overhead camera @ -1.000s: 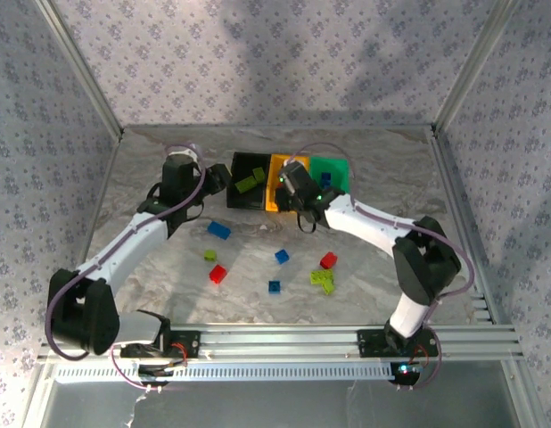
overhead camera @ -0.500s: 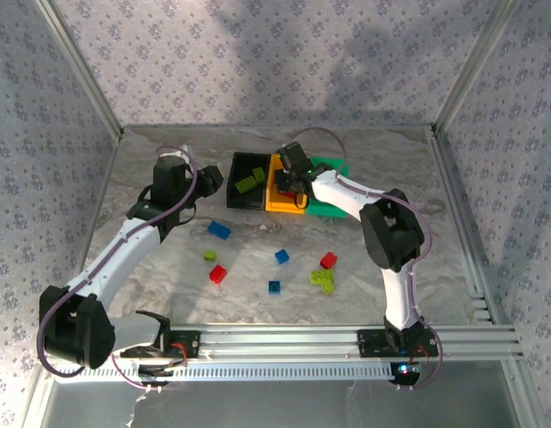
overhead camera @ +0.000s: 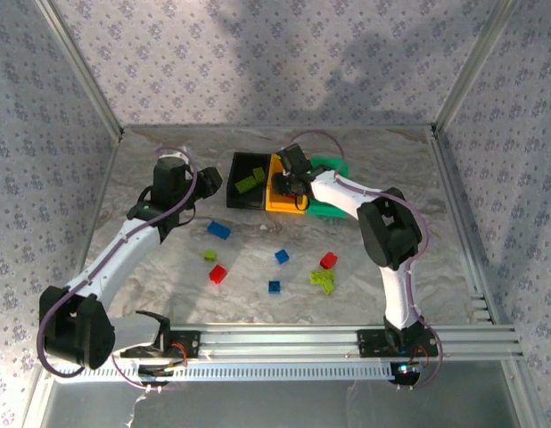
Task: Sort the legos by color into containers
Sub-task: Place the lego in the container, then move the lego to the center of the table.
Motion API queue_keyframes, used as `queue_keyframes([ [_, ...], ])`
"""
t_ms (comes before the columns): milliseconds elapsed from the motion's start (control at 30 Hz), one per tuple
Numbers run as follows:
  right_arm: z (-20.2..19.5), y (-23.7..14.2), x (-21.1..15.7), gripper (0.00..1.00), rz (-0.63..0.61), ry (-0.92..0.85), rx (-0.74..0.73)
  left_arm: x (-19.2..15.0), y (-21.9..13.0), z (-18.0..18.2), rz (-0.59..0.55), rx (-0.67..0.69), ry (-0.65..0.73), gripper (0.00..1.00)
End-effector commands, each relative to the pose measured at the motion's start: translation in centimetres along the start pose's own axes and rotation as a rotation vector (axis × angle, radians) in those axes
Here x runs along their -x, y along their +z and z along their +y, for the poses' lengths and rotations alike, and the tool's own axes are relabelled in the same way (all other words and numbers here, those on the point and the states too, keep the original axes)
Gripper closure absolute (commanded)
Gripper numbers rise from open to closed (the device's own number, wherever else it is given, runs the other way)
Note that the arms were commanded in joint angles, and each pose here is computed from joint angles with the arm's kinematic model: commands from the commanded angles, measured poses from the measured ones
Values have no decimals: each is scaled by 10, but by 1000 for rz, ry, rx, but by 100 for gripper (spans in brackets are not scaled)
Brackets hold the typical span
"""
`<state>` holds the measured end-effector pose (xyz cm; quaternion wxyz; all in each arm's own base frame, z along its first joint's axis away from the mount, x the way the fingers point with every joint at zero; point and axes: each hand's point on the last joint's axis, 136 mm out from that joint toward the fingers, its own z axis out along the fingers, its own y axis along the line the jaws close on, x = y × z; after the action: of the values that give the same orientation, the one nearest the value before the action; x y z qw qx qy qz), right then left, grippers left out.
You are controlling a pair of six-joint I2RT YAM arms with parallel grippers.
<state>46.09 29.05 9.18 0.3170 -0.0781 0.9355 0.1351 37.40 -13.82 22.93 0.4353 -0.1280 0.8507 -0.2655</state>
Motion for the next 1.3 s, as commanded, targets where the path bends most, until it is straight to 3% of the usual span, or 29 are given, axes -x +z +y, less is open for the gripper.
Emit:
queue_keyframes([
  [0,15,-38,17,56,-61,-37,51,8,-3,-1,-21,1,18,53],
  [267,6,-100,9,56,-120,-97,23,5,12,-1,9,4,16,53],
  [600,-41,-136,-55,54,-125,-81,-36,-5,32,-21,77,-102,-4,52],
  [867,-59,-140,-82,54,-163,-95,-33,-77,52,-42,299,-163,147,52],
  [1100,-76,-136,-88,53,-190,-47,-51,-119,50,-62,398,-231,240,52],
  [1267,-98,-143,-88,53,-204,14,-73,-164,44,-80,552,-260,466,52],
])
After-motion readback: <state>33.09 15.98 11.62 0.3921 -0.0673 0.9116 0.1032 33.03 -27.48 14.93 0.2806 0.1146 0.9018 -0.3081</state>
